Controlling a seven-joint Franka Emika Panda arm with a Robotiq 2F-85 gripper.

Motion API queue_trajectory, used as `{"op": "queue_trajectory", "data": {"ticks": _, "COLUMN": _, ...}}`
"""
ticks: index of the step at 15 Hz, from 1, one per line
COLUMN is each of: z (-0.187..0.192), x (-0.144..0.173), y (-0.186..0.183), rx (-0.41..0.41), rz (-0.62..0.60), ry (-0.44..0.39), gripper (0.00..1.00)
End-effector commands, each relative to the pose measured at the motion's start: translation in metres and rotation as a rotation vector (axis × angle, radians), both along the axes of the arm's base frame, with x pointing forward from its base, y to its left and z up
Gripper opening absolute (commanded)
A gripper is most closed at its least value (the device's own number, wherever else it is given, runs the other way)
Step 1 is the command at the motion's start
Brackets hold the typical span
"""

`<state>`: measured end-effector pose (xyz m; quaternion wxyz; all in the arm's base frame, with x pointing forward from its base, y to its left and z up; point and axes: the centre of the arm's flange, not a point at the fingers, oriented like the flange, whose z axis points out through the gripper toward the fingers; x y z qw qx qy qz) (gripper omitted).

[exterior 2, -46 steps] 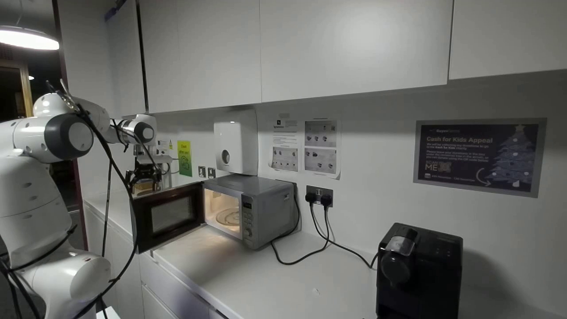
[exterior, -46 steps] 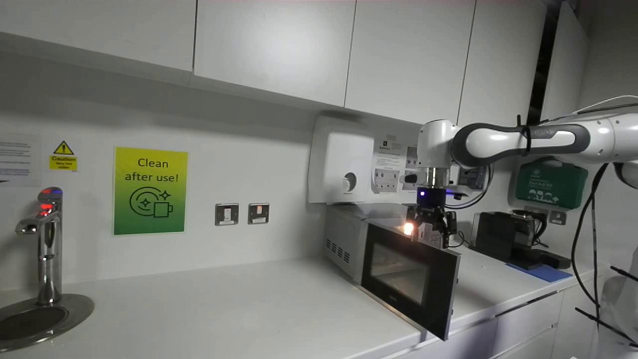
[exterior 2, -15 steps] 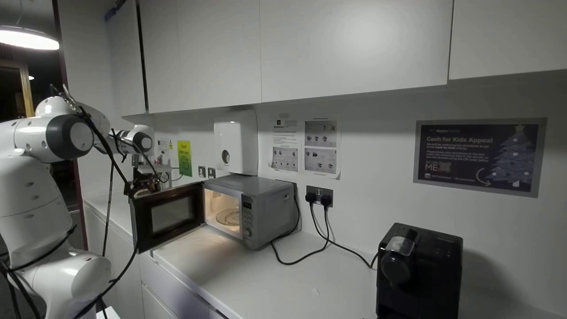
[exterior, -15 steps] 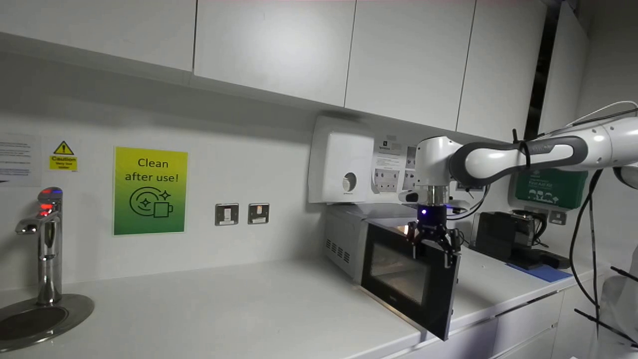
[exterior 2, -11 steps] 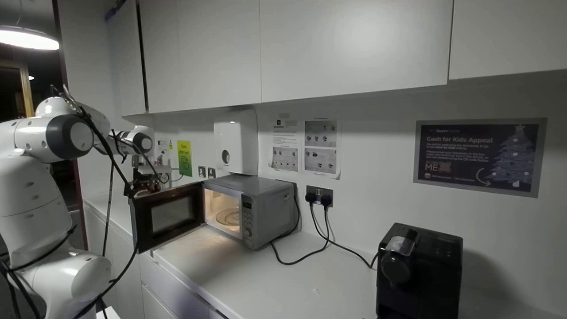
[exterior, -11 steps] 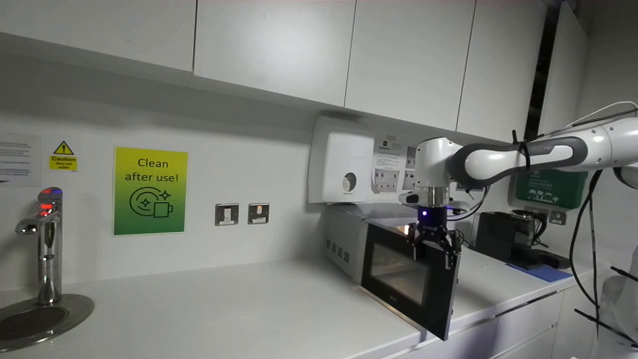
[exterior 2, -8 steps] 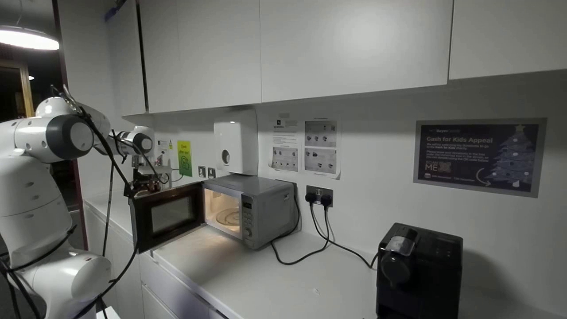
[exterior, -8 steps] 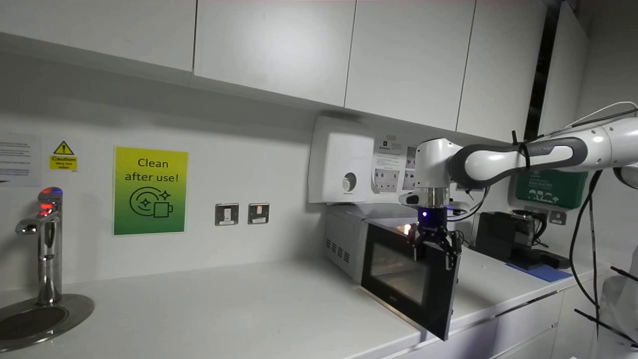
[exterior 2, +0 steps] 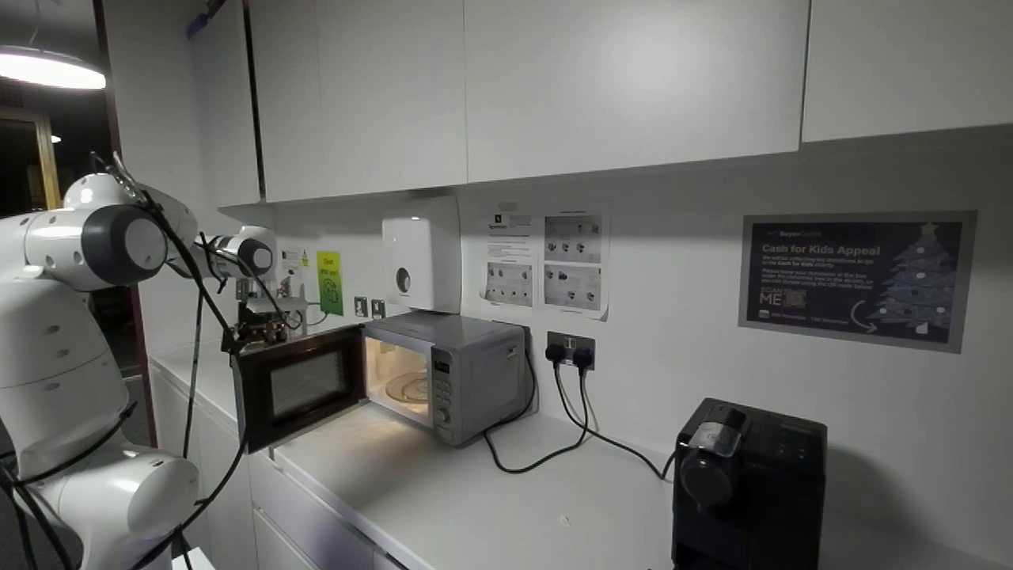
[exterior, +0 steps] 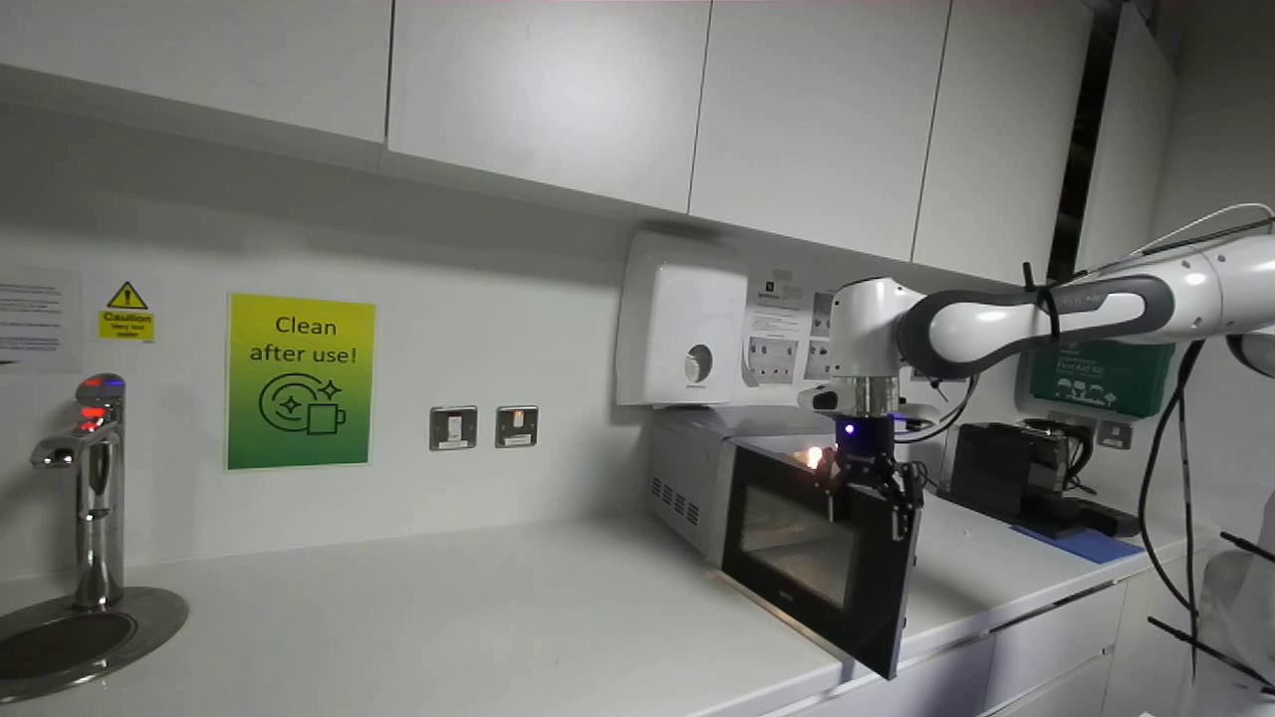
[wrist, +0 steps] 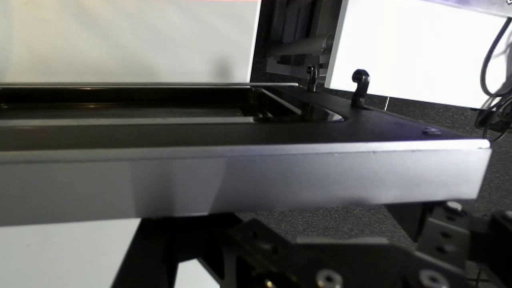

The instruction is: Close the microwave door fully

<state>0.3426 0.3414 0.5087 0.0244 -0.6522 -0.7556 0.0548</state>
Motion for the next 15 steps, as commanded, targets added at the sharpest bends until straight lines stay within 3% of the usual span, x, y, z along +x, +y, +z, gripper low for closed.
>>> {"op": "queue_trajectory", "data": {"ticks": 1, "z": 0.003, "x": -0.008, "y": -0.015, "rx": -0.013, "rz": 0.002, "ry": -0.036, "gripper": 1.00}}
{"op": "queue_trajectory", "data": {"ticks": 15, "z": 0.002, "x": -0.011, "y": -0.048, "rx": 0.010, "rz": -0.012, "ry": -0.030, "gripper": 1.00}}
